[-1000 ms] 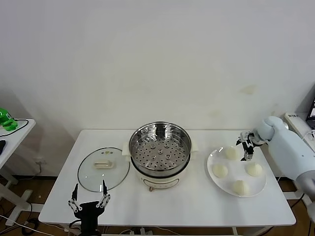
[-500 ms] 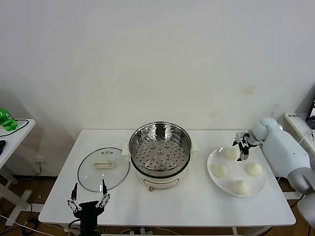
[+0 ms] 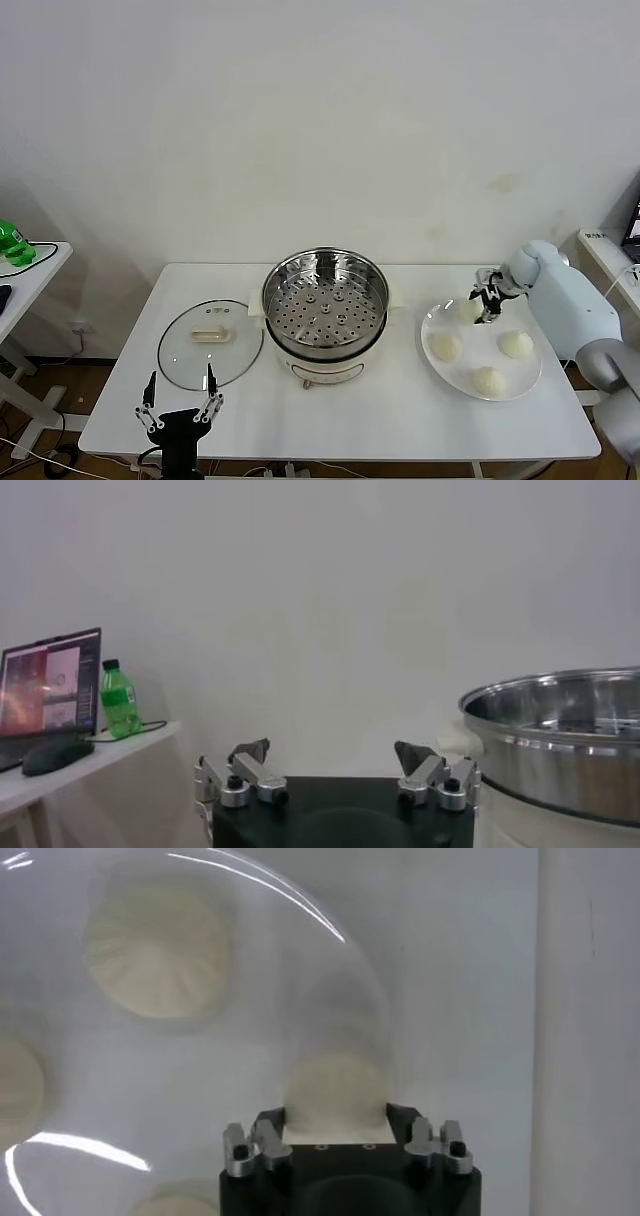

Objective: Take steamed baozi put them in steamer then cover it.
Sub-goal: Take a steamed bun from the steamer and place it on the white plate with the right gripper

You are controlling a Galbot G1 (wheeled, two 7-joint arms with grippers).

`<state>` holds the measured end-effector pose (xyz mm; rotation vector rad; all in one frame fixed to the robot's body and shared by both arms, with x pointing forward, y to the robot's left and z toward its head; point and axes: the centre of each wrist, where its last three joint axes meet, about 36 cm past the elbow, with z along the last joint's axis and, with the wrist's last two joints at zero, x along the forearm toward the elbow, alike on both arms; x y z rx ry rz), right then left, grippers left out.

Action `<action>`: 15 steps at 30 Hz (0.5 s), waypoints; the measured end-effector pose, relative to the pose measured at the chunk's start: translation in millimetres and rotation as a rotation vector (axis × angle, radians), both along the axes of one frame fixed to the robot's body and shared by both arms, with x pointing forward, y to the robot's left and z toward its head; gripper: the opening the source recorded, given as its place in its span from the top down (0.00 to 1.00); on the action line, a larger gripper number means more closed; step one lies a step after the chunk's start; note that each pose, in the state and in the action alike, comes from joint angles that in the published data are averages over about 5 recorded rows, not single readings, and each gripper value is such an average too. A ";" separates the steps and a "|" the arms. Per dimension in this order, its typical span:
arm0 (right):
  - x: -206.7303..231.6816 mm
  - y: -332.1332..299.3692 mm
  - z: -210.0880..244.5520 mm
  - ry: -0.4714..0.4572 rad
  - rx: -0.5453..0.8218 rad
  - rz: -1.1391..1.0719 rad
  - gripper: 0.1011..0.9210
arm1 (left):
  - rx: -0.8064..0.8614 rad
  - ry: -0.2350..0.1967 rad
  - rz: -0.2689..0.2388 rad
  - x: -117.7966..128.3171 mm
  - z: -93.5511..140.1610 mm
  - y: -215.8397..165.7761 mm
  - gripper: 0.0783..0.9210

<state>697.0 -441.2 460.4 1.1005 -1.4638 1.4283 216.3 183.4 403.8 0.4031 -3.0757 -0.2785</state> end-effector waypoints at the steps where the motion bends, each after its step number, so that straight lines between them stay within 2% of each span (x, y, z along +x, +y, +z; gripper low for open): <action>1: -0.7 -0.7 -0.1 0.000 0.000 0.000 0.43 | -0.001 0.000 0.000 0.0 0.0 -0.2 0.12; 8: -5.0 -5.7 0.9 -0.006 0.004 -0.002 0.50 | -0.004 -0.005 -0.001 -1.0 1.7 -1.2 0.12; 15: -5.5 -8.1 18.5 -0.035 0.009 0.004 0.51 | -0.004 -0.009 -0.002 -1.0 3.2 -1.2 0.12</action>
